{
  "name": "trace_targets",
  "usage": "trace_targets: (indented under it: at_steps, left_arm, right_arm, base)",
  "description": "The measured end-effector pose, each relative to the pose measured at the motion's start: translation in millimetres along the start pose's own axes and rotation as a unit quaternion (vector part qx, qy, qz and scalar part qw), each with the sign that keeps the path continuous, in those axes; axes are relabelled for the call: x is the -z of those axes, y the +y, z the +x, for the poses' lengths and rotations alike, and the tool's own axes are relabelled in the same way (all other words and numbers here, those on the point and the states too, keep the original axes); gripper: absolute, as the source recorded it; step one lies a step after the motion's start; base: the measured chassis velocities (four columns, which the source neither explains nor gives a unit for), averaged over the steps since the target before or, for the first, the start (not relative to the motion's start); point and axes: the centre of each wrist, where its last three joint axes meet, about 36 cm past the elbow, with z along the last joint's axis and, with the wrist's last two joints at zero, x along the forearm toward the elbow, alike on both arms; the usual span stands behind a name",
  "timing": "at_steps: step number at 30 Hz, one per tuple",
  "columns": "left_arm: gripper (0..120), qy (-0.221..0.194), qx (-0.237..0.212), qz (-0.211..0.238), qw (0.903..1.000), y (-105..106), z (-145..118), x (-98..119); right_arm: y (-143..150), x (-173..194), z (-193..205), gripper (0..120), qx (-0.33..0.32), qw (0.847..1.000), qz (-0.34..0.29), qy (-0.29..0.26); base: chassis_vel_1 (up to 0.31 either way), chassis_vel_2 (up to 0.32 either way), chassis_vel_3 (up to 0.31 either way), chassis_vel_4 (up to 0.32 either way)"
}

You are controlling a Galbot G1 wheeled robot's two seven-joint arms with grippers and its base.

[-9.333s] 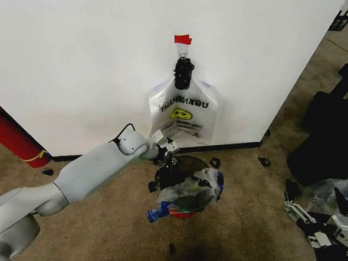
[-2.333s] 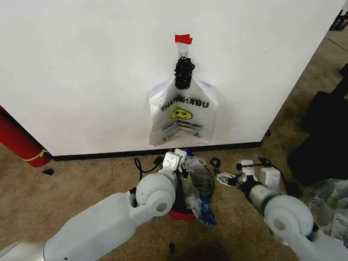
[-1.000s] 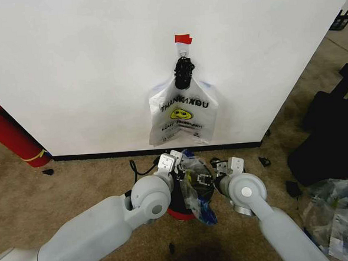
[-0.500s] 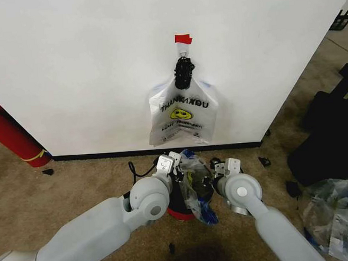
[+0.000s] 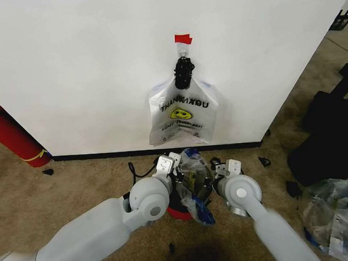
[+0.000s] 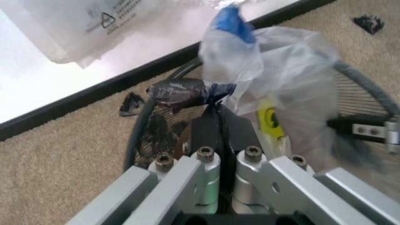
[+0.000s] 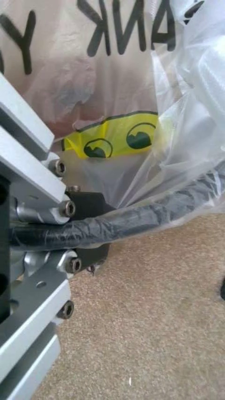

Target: Pick up the garbage bag from the wall and place it over the trash bin.

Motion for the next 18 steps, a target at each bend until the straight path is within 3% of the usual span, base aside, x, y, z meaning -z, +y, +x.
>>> trace_targets:
  at_steps: [18]
  left_arm:
    - [0,-0.004,0.04,0.017,0.999,50,15,1]
  right_arm:
    - [-48,-25,21,0,0.056,0.995,-0.051,-0.059]
  base:
    - [0.0,0.0,0.0,0.0]
